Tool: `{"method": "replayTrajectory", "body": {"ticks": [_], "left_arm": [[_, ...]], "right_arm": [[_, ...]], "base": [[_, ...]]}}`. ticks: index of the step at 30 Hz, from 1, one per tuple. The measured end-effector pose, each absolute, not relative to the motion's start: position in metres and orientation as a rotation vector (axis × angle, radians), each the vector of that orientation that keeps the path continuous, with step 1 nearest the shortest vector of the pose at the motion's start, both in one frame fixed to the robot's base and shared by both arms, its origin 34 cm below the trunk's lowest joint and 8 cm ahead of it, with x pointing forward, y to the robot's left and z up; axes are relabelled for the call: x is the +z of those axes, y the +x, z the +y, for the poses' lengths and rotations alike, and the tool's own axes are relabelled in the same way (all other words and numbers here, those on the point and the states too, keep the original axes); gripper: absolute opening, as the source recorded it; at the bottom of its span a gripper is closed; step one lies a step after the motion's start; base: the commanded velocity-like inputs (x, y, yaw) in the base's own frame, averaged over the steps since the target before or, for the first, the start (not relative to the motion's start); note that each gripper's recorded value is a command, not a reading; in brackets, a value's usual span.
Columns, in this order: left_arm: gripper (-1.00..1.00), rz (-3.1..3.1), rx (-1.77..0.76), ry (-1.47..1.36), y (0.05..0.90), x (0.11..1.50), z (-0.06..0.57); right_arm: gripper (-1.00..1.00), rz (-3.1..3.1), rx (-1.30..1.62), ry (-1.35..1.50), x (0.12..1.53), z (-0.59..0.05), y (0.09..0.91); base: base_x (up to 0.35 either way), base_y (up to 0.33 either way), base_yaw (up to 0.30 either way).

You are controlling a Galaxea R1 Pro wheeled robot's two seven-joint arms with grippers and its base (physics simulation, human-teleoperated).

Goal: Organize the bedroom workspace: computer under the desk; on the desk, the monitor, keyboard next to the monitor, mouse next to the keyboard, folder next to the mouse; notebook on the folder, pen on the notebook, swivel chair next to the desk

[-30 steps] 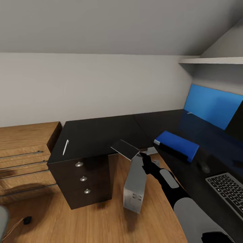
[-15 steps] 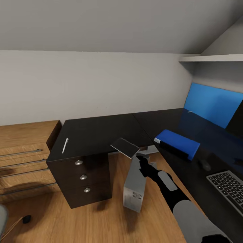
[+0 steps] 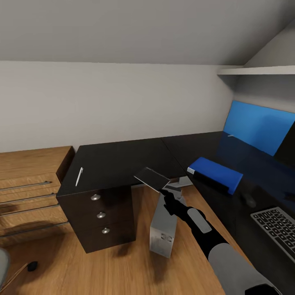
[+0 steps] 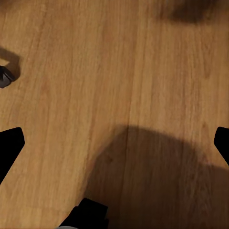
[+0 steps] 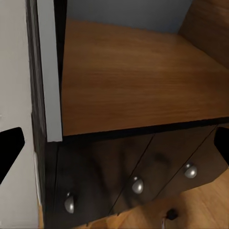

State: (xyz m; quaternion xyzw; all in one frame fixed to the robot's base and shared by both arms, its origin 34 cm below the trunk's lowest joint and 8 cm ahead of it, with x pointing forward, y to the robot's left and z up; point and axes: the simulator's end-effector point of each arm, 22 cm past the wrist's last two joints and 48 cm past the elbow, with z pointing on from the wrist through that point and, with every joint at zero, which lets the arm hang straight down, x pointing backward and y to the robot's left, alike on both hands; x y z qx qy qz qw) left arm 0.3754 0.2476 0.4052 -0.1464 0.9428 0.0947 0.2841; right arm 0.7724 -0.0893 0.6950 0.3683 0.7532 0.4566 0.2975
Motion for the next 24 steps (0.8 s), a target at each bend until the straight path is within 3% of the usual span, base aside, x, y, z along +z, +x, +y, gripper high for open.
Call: {"method": "replayTrajectory", "body": {"ticks": [11, 24], "left_arm": [[1.00, 2.523, 0.254, -0.392, 0.3753, 0.4051, 0.2476], [1.00, 2.524, 0.259, -0.398, 0.3740, 0.4047, 0.2499]], "right_arm": [[1.00, 1.967, 1.249, 0.947, 0.7038, -0.0873, 0.7749], [1.00, 1.961, 1.254, 0.945, 0.7032, -0.0881, 0.7747]], "base": [[0.001, 0.000, 0.000], [0.116, 0.001, 0.000]]}}
